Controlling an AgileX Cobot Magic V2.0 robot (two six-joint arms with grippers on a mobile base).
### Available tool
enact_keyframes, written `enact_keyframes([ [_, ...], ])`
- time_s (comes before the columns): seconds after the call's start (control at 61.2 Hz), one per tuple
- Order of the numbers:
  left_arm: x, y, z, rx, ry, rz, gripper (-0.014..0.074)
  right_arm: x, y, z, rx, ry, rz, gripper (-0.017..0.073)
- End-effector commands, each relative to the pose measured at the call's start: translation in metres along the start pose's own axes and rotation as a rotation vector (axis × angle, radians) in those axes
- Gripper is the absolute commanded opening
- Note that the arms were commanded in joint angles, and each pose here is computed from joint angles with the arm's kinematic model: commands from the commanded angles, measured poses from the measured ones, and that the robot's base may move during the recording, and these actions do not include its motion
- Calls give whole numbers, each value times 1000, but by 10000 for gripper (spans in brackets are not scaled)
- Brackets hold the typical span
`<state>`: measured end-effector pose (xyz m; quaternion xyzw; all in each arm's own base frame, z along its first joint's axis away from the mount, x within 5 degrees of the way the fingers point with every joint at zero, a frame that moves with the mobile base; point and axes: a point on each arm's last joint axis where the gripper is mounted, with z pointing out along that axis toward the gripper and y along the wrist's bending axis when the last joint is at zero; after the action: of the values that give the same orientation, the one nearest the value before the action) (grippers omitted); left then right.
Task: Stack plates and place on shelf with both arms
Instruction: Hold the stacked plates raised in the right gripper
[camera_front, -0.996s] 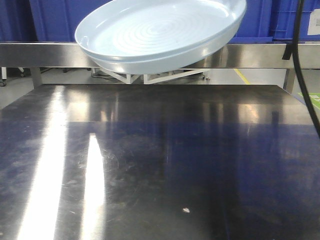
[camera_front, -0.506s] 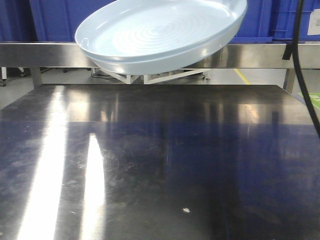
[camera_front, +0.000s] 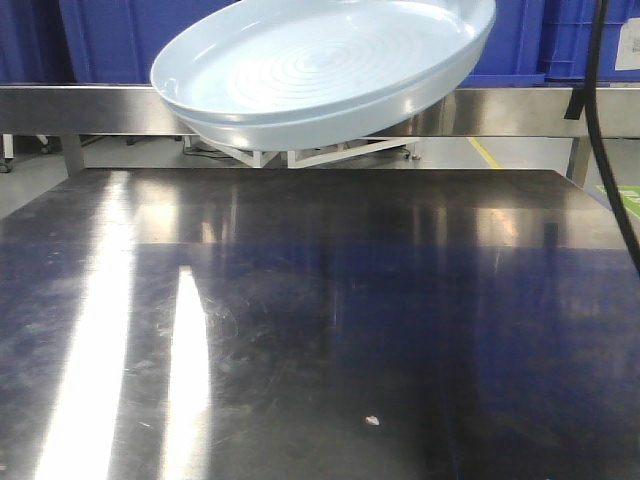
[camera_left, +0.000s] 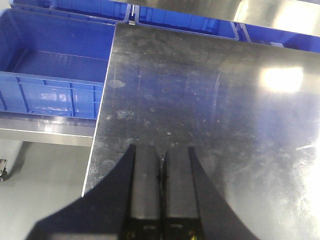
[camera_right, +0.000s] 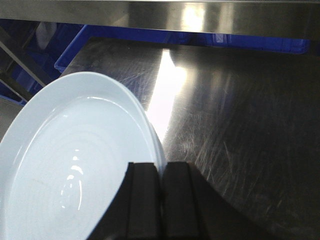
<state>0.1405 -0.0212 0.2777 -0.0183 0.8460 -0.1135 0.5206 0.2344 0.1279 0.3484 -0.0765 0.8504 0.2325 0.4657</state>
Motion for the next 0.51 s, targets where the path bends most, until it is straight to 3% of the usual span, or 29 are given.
enact_keyframes([
  [0.0,-16,-3,-4,8,-107,-10,86,-22,6,-15,-34,-159,2,56],
  [0.49,-16,-3,-4,8,-107,-10,86,-22,6,-15,-34,-159,2,56],
])
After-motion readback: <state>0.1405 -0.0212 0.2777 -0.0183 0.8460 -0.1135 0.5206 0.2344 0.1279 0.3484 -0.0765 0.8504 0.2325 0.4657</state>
